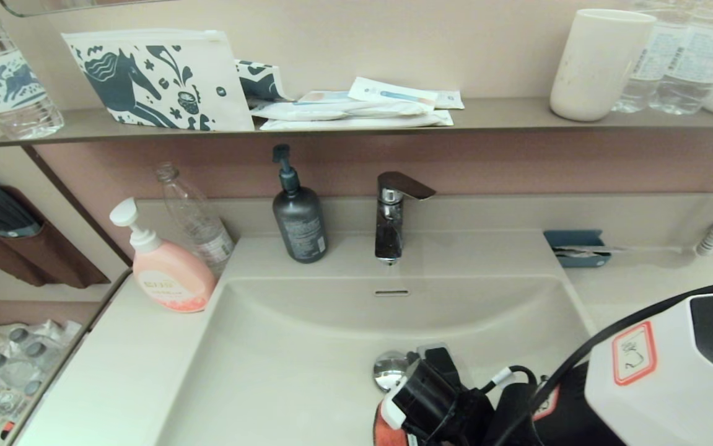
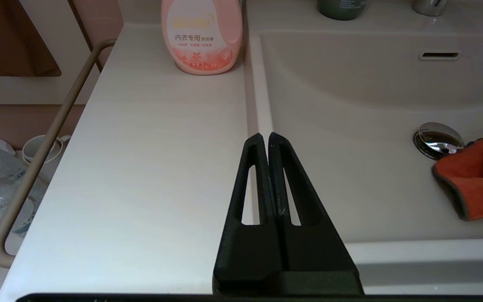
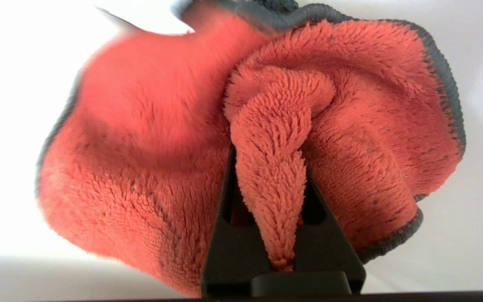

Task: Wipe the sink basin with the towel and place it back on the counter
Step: Wipe the sink

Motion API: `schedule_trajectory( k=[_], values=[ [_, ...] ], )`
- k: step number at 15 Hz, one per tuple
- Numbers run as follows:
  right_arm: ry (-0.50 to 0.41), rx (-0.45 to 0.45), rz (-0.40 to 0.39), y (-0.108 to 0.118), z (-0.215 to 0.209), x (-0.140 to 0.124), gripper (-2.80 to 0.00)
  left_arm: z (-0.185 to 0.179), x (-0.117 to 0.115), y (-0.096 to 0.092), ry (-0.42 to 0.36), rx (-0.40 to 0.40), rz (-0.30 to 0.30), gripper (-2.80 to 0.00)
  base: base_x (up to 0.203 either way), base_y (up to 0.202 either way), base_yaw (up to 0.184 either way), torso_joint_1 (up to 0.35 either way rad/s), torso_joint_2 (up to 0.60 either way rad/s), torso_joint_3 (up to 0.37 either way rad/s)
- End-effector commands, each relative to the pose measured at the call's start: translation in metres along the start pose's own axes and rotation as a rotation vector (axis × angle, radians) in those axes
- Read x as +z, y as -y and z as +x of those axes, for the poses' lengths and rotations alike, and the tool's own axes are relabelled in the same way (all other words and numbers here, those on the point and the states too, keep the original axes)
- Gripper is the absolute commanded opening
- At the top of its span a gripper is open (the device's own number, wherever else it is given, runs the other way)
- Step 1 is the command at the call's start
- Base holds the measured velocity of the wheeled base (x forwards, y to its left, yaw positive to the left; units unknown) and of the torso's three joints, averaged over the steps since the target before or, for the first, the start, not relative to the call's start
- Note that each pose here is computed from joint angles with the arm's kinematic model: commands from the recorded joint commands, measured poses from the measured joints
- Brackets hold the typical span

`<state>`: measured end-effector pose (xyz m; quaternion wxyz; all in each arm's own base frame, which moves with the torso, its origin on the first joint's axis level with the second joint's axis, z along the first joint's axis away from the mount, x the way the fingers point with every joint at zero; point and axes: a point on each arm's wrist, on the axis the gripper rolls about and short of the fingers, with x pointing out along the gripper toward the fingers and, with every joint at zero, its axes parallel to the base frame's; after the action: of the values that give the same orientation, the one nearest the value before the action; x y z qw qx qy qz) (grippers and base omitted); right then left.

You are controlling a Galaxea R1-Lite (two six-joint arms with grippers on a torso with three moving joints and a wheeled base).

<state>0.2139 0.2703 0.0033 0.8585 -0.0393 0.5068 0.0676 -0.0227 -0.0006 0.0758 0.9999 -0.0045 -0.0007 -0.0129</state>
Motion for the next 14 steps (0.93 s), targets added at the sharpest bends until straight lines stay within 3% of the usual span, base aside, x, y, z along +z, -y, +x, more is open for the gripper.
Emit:
schedule_trajectory(
  k=[1,10,14],
  values=[
    [-0.008,-0.002,-0.005,-0.019,0.031,0.002,-2.8,0.0,0.0,0.0,0.0,0.0,0.0,-2.8,0.0,0.0,0.0,0.0,0.0,0.0],
    [0.076,0.12,-0.016,-0.076,0.053,0.05,-2.8,0.0,0.0,0.0,0.0,0.0,0.001,-2.8,0.0,0.0,0.0,0.0,0.0,0.0],
    [0.118,0.135,-0.019,-0.081,0.057,0.064,-2.8,0.0,0.0,0.0,0.0,0.0,0.0,-2.8,0.0,0.0,0.0,0.0,0.0,0.0]
  ],
)
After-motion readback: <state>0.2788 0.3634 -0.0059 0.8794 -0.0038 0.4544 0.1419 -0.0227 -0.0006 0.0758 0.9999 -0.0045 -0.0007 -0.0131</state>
